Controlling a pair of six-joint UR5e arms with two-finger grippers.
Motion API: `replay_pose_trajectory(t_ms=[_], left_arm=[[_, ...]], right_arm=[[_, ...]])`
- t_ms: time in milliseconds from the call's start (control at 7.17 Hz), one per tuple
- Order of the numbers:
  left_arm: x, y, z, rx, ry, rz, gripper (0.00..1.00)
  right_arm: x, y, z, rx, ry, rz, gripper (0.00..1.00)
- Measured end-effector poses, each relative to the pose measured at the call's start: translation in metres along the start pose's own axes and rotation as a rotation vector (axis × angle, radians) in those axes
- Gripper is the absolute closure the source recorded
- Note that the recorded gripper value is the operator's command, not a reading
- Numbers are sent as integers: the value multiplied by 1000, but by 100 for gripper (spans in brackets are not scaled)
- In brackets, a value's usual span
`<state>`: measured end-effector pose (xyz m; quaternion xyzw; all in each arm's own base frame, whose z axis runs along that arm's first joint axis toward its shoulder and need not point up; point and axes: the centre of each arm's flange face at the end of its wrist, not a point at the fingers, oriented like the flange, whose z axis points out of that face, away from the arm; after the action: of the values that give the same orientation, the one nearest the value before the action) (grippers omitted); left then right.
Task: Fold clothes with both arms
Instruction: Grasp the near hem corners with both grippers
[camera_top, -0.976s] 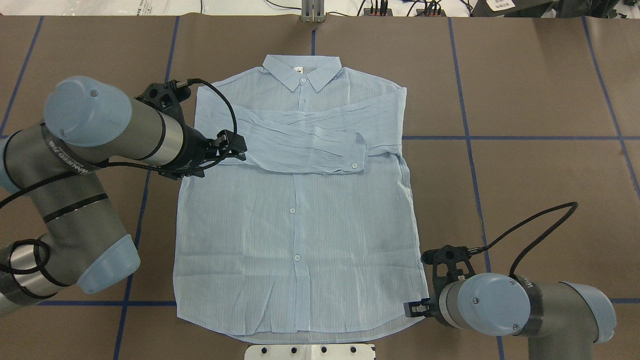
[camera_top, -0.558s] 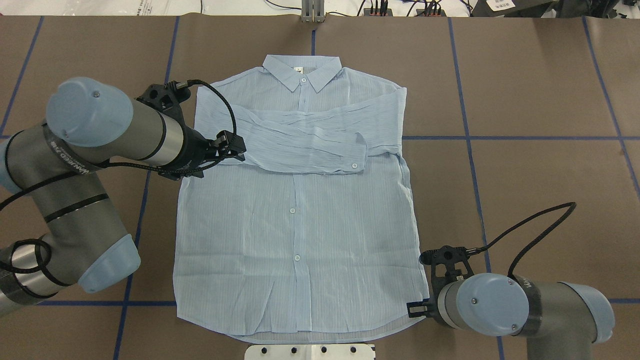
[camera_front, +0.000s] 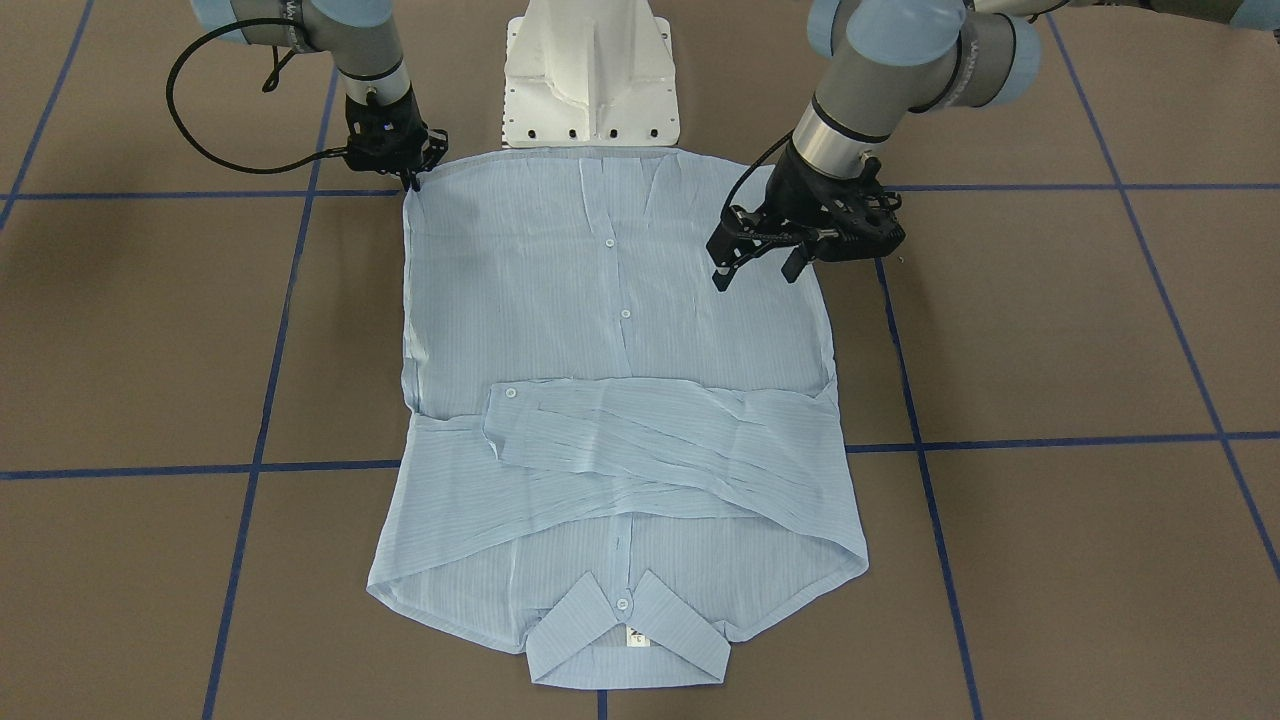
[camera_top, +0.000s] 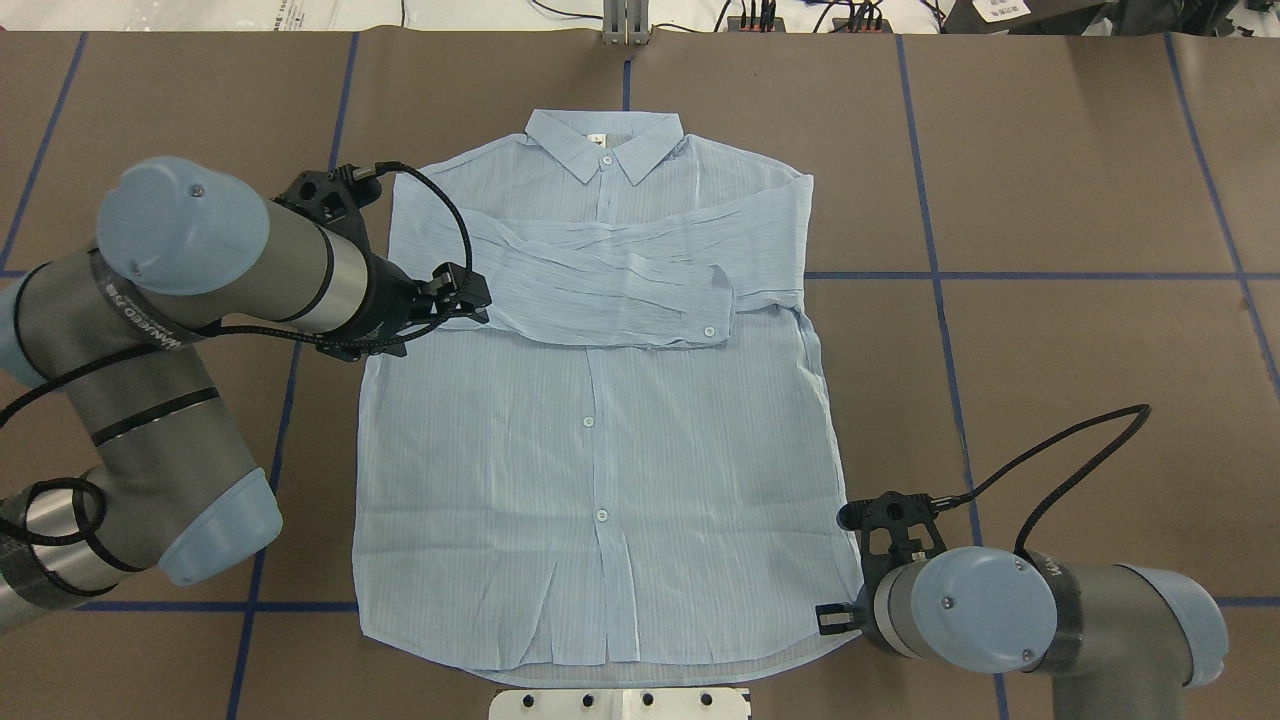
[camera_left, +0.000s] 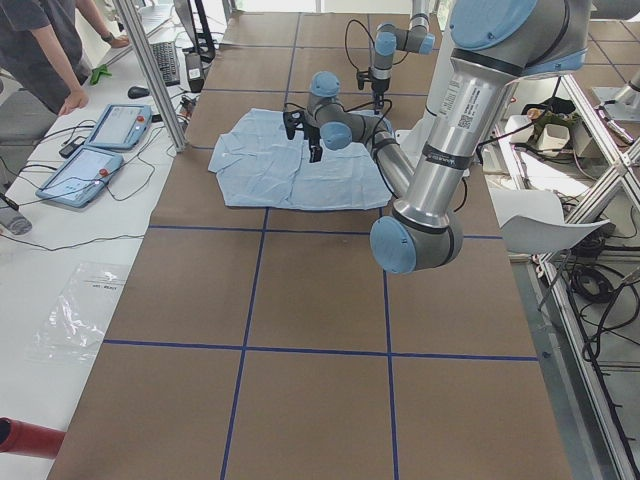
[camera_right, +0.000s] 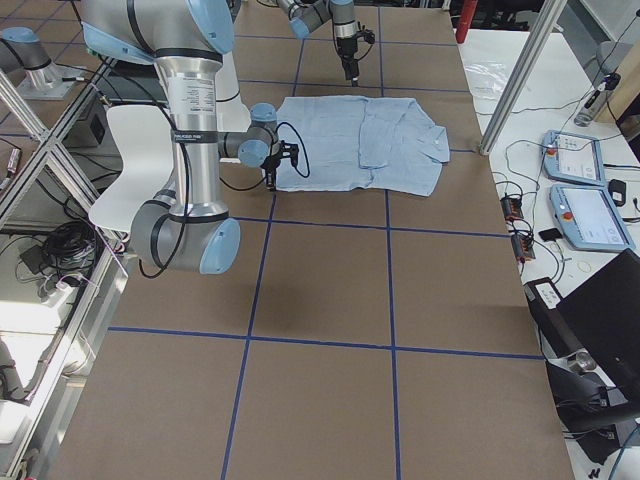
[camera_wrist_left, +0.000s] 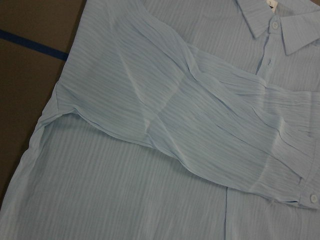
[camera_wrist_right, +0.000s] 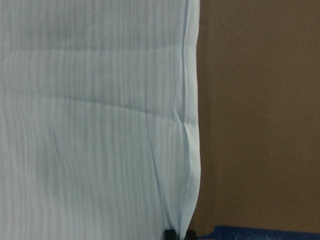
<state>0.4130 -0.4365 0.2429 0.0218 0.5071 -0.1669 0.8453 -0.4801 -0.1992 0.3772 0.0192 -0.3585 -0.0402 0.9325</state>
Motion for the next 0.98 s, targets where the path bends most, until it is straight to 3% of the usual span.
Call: replay_pose_trajectory(t_ms=[279,558,697,976], left_arm=[[-3,0,2,1,-5,-1,0],[-23,5,1,-4,-22,-9,0],[-43,24,-2,-13,-35,-20,0],[-79,106,5,-37,-81,-87,1]], right_arm=[[-2,-1,-4,8,-8,-1,100],[-9,-1,-24,21,-49,-4,100],[-14,-1,-33,26,-70,-4,100],[-21,-2,-39,32,-99,-6,100]])
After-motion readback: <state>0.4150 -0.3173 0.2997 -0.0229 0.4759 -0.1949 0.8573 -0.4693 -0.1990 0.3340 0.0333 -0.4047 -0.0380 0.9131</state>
